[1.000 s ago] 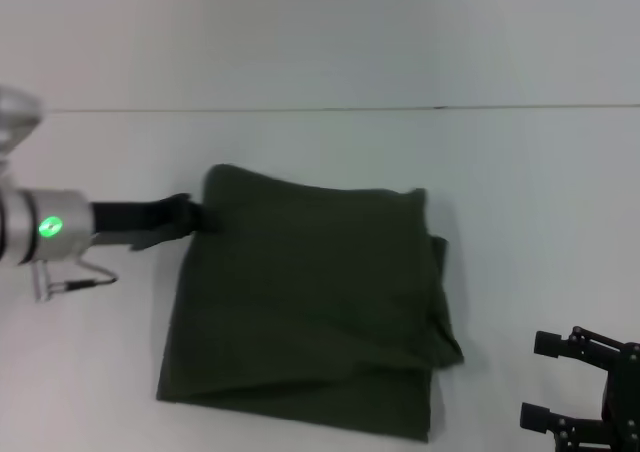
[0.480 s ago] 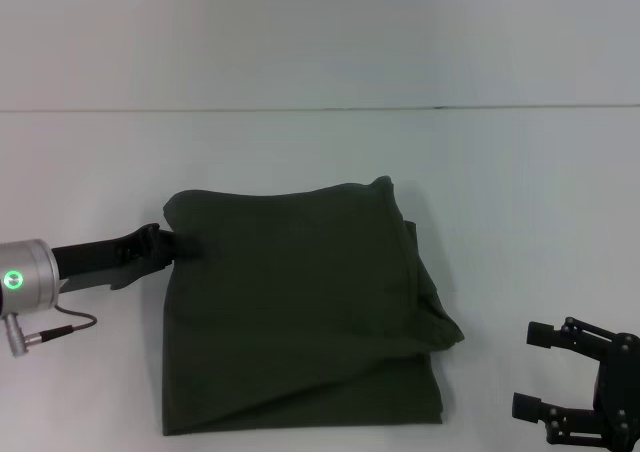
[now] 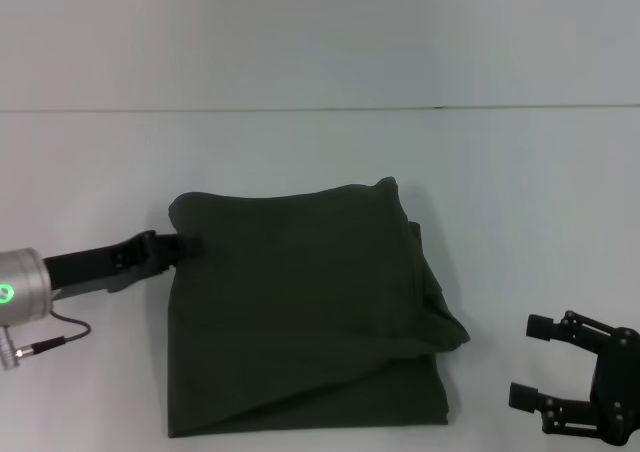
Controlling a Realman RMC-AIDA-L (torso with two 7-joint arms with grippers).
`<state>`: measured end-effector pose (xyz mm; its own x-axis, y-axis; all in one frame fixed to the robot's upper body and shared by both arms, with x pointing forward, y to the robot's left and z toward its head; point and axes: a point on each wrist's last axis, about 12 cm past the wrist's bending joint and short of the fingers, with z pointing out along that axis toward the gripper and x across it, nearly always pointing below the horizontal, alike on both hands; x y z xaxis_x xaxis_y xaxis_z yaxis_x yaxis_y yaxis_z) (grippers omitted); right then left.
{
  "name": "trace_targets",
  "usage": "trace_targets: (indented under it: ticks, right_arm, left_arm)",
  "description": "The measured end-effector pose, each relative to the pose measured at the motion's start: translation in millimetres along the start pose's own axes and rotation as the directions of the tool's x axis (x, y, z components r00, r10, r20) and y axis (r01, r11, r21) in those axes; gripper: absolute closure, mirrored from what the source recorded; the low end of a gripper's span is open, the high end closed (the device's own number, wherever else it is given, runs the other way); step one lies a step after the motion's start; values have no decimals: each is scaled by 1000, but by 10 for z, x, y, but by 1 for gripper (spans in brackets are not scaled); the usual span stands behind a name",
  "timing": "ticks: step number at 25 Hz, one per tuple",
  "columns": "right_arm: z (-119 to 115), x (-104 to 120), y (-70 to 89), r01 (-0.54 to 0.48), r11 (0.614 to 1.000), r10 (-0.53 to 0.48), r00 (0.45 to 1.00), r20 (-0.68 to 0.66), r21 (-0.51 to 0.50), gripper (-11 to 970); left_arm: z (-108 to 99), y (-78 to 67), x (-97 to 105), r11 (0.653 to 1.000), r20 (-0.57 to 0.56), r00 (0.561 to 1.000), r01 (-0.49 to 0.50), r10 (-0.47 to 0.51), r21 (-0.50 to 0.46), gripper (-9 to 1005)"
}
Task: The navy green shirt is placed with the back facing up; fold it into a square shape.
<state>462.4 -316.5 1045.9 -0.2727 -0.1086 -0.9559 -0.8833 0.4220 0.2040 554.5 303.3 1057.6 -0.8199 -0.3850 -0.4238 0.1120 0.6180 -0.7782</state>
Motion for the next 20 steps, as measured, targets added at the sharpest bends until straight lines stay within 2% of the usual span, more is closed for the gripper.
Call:
trace_targets:
  ticks: [1,4,6,9,12,14,15,16,19,20]
  right_arm:
    - [-1,-1,-1,0,1000,0,1000,5,6,12]
    - [3,-11,-8,0,1000,-1,1000,23,21,13]
    - [17,-28,-16,2,999,-3,999,43,32,13]
    - [63,-57,-28,12,998,-17,996,87,59,12]
    - [152,-91,-90,21,988,-46,985,165,151,12]
    - [298,-101,-158,14,978,-58,977,205,209,12]
    - [384,-108,-188,17,975,-65,976,208,222,12]
    - [495,-119,-225,24,973,-72,977,201,231,12]
    - [848,-163,-324,64,967,-103,984,147,247,12]
    - [973,-166,-332,78,966,-112,986,126,247,12]
  left_arm:
    - [-27,17,5,1000,16,1000,-5,5,5,879]
    - [-114,13,4,997,72,996,-58,54,57,748]
    - [-188,-8,-4,986,110,986,-135,124,97,660]
    - [-327,-31,-3,945,181,944,-301,276,126,541]
    - [-434,-43,60,872,237,866,-476,441,117,422]
    - [-484,-62,140,813,298,801,-570,518,118,331]
    - [-484,-62,140,813,298,801,-570,518,118,286]
    - [-533,-83,273,748,383,720,-656,578,104,240]
    - [-569,-85,419,689,448,643,-720,621,79,142]
    - [-579,-82,484,660,467,608,-749,642,69,116]
